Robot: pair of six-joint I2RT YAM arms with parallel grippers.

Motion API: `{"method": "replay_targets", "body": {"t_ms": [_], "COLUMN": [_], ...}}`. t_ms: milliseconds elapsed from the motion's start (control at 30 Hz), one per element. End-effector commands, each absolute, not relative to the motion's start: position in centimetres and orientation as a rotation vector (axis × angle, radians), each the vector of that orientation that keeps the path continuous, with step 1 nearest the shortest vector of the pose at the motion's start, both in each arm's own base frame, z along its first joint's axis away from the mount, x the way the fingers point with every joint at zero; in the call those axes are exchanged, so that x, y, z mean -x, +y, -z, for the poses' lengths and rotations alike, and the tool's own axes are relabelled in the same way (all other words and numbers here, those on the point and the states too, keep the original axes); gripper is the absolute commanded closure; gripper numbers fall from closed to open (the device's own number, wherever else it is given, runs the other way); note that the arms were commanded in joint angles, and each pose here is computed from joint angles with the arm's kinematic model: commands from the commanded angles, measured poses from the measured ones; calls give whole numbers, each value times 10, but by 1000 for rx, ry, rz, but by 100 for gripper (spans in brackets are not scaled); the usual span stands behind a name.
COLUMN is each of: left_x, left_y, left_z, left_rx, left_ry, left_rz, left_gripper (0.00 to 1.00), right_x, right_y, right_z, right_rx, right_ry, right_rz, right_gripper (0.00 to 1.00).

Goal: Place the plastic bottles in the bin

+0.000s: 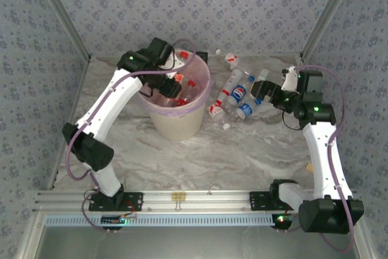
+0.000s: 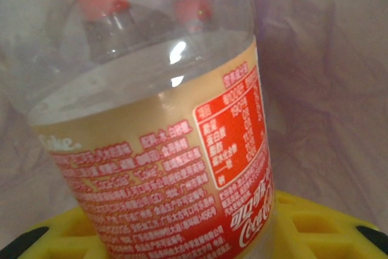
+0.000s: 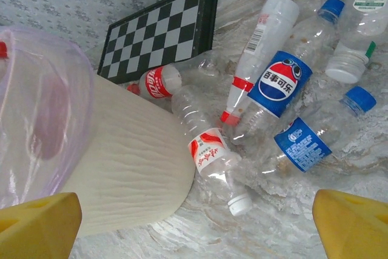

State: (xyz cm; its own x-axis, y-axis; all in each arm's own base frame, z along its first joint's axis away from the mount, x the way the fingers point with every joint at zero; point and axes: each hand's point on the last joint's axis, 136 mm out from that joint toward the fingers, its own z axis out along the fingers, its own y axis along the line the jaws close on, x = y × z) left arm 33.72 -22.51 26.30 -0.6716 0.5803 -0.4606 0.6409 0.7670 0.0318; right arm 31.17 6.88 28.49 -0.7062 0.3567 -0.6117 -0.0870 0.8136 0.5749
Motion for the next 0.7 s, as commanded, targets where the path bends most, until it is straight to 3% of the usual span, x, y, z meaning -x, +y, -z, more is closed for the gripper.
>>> {"method": "replay_targets", "body": {"t_ms": [0, 167, 400, 667], "left_x": [-333, -338, -350, -351], "left_y": [-220, -227, -240, -248], "left_z": [-242, -211, -182, -174], "left_rx": [-972, -960, -919, -901], "left_ry": [2544, 2572, 2589, 2587], "left_rz": [126, 157, 196, 202], "left_gripper": [97, 94, 74, 36], "right_x": [-307, -304, -302, -301], "right_y": [65, 63, 58, 39], "right_z": [-284, -283, -272, -235], "right_rx": [-204, -215, -252, -421], "right_ry": [2232, 2237, 2257, 2336], "right_rz": [-741, -739, -741, -707], "right_gripper": [0, 0, 0, 0]}}
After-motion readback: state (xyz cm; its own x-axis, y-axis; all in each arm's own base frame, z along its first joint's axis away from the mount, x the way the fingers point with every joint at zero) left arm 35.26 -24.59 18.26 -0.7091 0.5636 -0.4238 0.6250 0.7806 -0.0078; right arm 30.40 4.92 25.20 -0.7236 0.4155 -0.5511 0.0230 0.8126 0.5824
